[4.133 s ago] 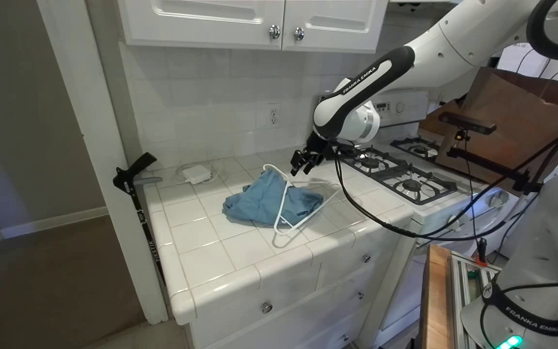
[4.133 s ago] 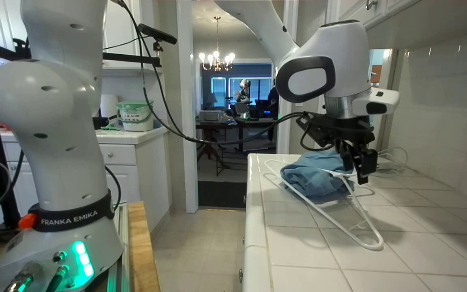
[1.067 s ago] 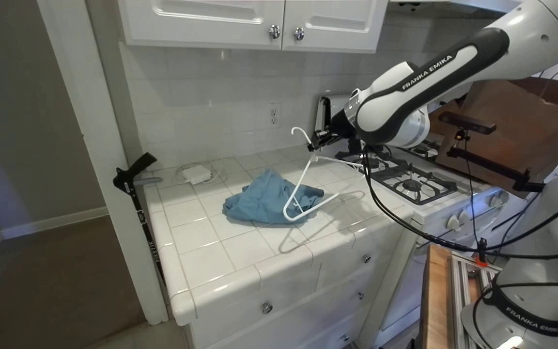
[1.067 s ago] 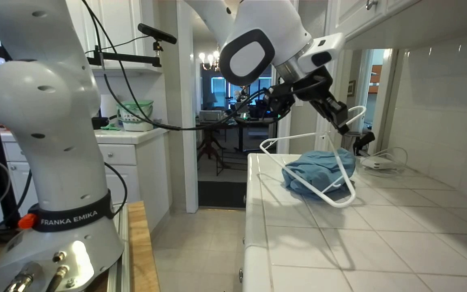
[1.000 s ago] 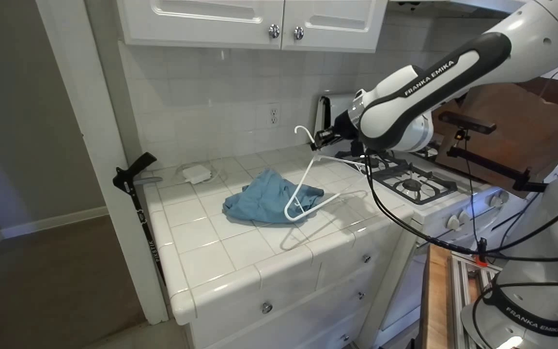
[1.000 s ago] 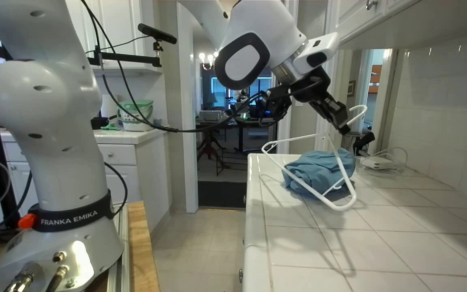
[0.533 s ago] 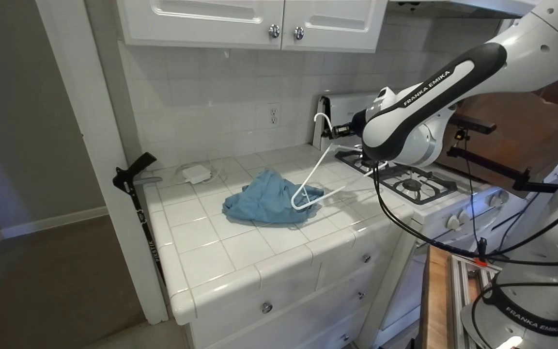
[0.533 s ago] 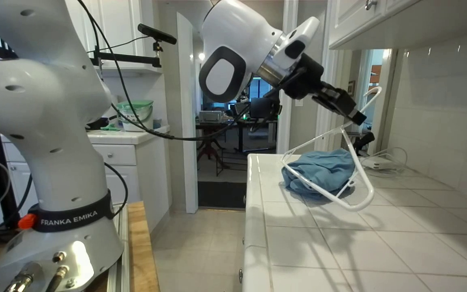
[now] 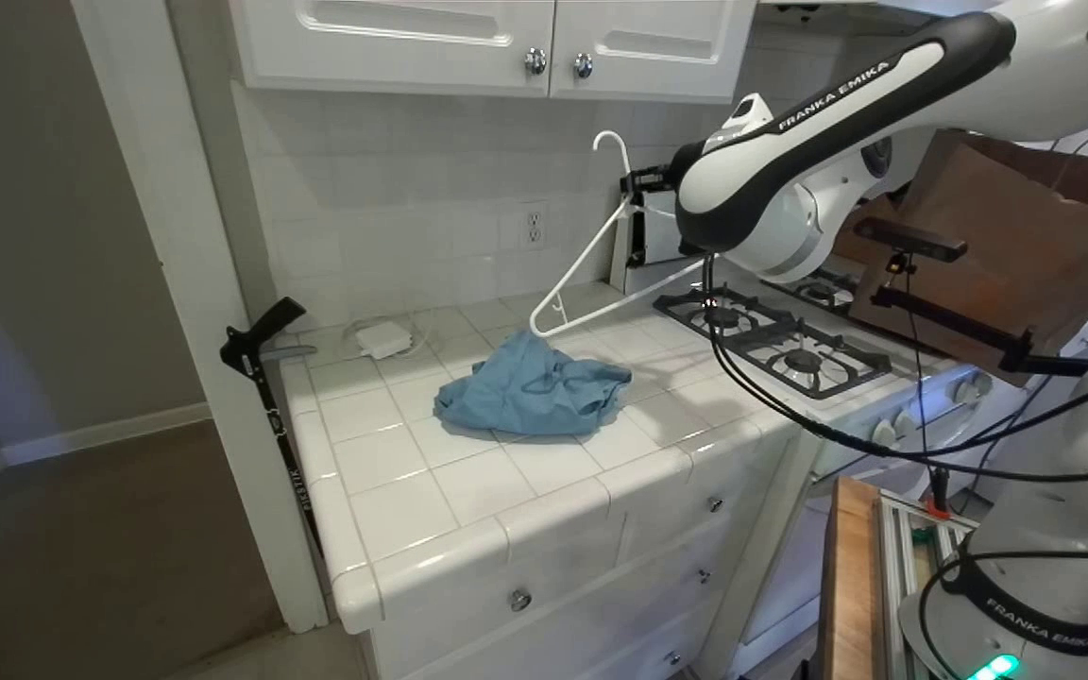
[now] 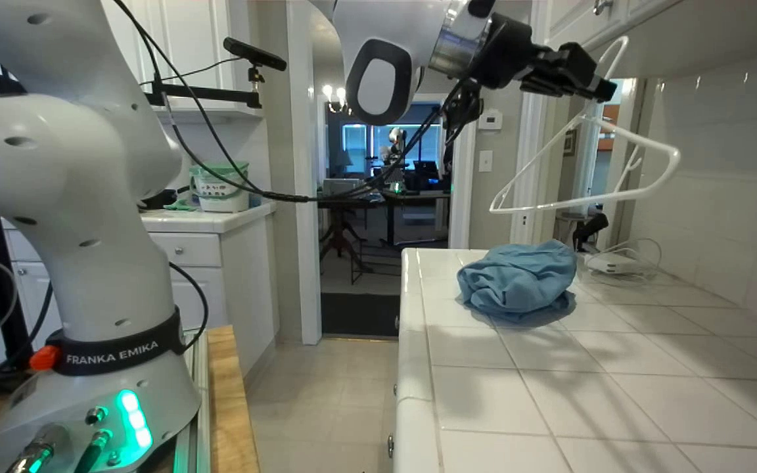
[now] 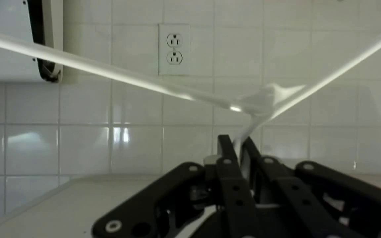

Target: Put the hanger on the top right cabinet knob

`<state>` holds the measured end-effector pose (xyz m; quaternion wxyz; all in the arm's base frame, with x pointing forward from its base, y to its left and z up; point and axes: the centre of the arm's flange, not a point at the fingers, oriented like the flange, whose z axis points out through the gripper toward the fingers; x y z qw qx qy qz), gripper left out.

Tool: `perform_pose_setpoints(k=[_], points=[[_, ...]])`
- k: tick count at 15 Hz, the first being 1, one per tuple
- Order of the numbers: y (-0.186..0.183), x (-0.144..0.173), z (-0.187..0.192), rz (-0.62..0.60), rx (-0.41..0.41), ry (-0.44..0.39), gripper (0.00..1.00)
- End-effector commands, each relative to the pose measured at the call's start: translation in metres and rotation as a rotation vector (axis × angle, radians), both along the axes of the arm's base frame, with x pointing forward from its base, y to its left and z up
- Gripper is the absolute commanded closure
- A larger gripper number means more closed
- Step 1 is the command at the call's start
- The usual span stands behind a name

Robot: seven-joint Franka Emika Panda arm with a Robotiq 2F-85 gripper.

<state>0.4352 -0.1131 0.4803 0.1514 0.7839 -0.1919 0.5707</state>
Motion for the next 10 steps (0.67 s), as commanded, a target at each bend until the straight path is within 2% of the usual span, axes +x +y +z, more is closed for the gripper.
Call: perform_pose_setpoints(k=[1,5,10], points=[[0.004,0.017,0.035,-0.02,-0.053,-0.05,0.98],[0.002,0.02,0.055,-0.049,-0.07,-0.125,0.98],[-0.004,0.011,0.066,-0.185,-0.094,-0.22,0.98]])
